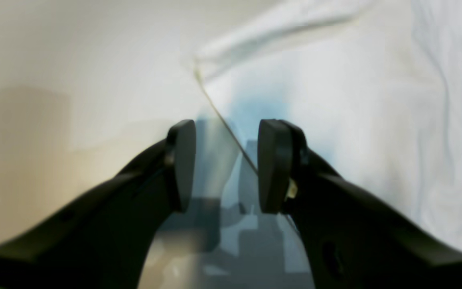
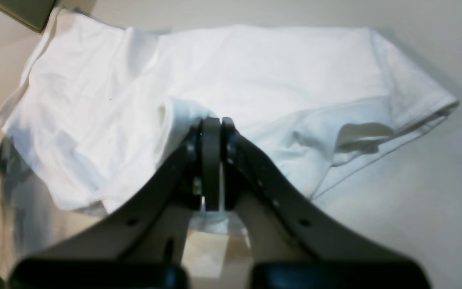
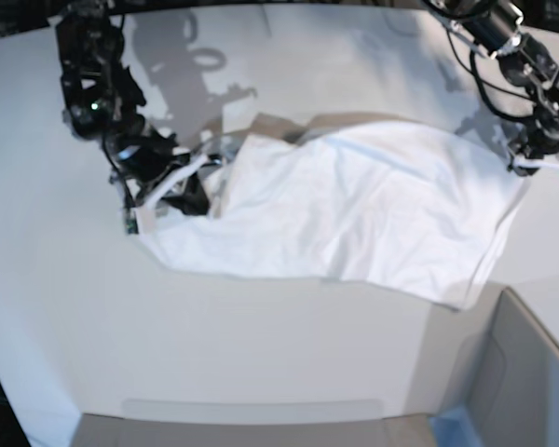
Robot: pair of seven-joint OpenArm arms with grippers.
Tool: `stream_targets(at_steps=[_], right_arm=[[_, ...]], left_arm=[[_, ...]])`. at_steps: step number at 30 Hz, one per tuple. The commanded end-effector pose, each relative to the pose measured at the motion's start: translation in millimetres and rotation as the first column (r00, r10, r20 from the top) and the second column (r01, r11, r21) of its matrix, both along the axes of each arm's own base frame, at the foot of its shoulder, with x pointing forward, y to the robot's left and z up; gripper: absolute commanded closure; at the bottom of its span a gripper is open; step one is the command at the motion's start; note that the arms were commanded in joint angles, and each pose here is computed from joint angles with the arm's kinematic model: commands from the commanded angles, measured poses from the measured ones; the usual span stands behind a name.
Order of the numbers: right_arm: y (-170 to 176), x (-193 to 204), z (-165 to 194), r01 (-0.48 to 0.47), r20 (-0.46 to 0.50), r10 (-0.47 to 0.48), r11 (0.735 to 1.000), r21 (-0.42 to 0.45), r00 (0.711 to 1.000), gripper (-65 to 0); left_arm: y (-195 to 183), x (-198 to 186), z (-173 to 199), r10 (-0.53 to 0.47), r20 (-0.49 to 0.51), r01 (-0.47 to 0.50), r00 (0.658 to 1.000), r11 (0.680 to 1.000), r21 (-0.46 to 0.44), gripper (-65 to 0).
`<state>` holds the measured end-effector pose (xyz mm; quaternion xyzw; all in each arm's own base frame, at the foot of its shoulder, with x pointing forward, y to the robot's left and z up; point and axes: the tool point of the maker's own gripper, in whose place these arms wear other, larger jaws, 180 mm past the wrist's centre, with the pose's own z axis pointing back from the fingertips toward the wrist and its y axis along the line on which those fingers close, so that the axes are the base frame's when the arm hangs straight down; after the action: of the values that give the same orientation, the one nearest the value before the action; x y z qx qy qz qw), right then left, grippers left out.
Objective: Layout the t-shirt on the table in an organized manner, then fold the t-shirt properly
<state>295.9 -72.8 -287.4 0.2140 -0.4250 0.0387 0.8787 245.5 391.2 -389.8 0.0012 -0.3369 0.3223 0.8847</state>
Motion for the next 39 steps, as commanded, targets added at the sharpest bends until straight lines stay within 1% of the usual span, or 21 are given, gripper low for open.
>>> stream_targets(at_steps=[1,5,7,9,11,13,17,23,25,26,29,31,36,39], right_arm=[[0,4,11,-0.006,0.038,0.006,1.0,0.005,0.999,0.0],[1,4,10,-0.008,0.033,0.008,1.0,0.003,0.999,0.0],[1,4,10,-0.009,0.031,0.009,1.0,0.003,0.999,0.0],[1,4,10,-0.009,0.031,0.009,1.0,0.003,0.999,0.0],[1,4,10,-0.009,0.031,0.009,1.0,0.003,0.999,0.0],[1,4,10,-0.009,0.031,0.009,1.0,0.003,0.999,0.0],[1,4,10,-0.009,0.031,0.009,1.0,0.003,0.999,0.0],[1,3,10,-0.009,0.03,0.009,1.0,0.003,1.0,0.0],[1,3,10,-0.009,0.03,0.009,1.0,0.003,1.0,0.0],[1,3,10,-0.009,0.03,0.009,1.0,0.003,1.0,0.0],[1,3,10,-0.009,0.03,0.009,1.0,0.003,1.0,0.0],[1,3,10,-0.009,0.03,0.009,1.0,0.003,1.0,0.0],[1,3,10,-0.008,0.031,0.008,1.0,0.003,0.999,0.0],[0,4,10,-0.007,0.035,0.007,1.0,0.005,0.999,0.0]], left_arm=[[12,11,16,0.005,0.055,-0.007,0.998,0.999,0.036,-26.3],[17,20,6,0.029,0.076,-0.03,0.997,0.999,0.012,-26.3],[25,19,0,0.035,0.063,-0.036,0.997,0.999,0.006,-26.3],[25,15,-13,0.045,0.042,-0.044,0.998,0.999,-0.022,-26.3],[30,16,-14,0.055,0.048,-0.054,0.997,0.998,-0.02,-26.3],[32,25,-13,0.064,0.068,-0.062,0.996,0.998,-0.03,-26.3],[30,22,-26,0.071,0.045,-0.068,0.996,0.996,-0.066,-26.3],[20,32,-20,0.087,0.128,-0.067,0.988,0.986,-0.156,-26.0],[19,30,-21,0.09,0.134,-0.067,0.987,0.984,-0.166,-23.5],[16,27,-25,0.076,0.117,-0.056,0.99,0.985,-0.163,-21.8],[1,29,-33,0.004,0.076,0.008,0.997,0.988,-0.153,-16.2],[-6,31,-35,-0.022,0.065,0.032,0.998,0.988,-0.152,-13.3],[-10,32,-39,-0.024,0.066,0.034,0.998,0.987,-0.159,-8.3],[-10,34,-38,-0.026,0.069,0.037,0.997,0.987,-0.159,-2.5]])
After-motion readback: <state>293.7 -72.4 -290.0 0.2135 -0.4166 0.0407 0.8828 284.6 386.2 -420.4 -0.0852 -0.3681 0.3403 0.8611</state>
